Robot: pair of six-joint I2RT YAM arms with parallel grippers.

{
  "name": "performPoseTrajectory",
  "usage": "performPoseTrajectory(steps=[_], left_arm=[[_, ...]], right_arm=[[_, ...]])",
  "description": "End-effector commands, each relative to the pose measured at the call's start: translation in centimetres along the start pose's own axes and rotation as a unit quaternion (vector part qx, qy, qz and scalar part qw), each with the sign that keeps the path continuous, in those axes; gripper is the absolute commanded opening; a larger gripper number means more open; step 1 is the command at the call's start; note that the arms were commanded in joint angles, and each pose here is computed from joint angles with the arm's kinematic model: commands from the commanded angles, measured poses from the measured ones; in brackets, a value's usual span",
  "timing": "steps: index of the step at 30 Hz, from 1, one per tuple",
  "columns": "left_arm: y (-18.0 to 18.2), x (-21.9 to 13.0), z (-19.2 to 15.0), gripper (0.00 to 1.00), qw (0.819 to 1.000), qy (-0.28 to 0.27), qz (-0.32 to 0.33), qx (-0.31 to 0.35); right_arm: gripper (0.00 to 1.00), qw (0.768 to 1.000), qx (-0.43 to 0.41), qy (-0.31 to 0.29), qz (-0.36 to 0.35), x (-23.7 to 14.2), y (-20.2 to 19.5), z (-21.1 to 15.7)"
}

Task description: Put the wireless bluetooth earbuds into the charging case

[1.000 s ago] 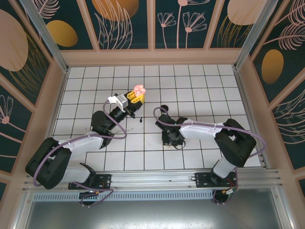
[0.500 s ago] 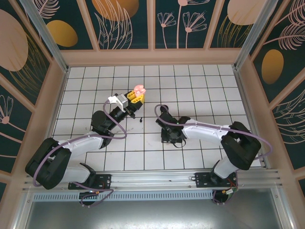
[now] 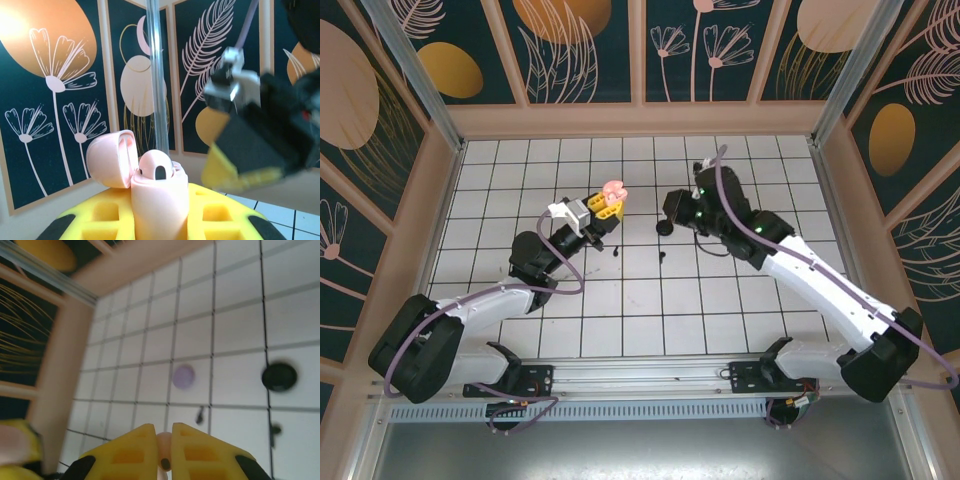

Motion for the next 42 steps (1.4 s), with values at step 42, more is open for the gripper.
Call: performPoseTrajectory(steps=[42], left_arm=[[0.1,2.8,3.4,0.00,0.998,-0.058,-0.025,0.026]], right_arm=[[0.10,0.959,-0.066,-0.087,0.261,-1.2,10.0,1.7]])
Point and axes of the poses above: each hand's point on the last joint's axis, 136 mm out from that joint toward the fingers, its own x axis out along the fingers, its own y axis along the line the jaws close on, z = x × y, the point moved 3 cm from there along -x, back along the fingers, and after that the axes turned 2 degrees about x, right-handed, at the moved point
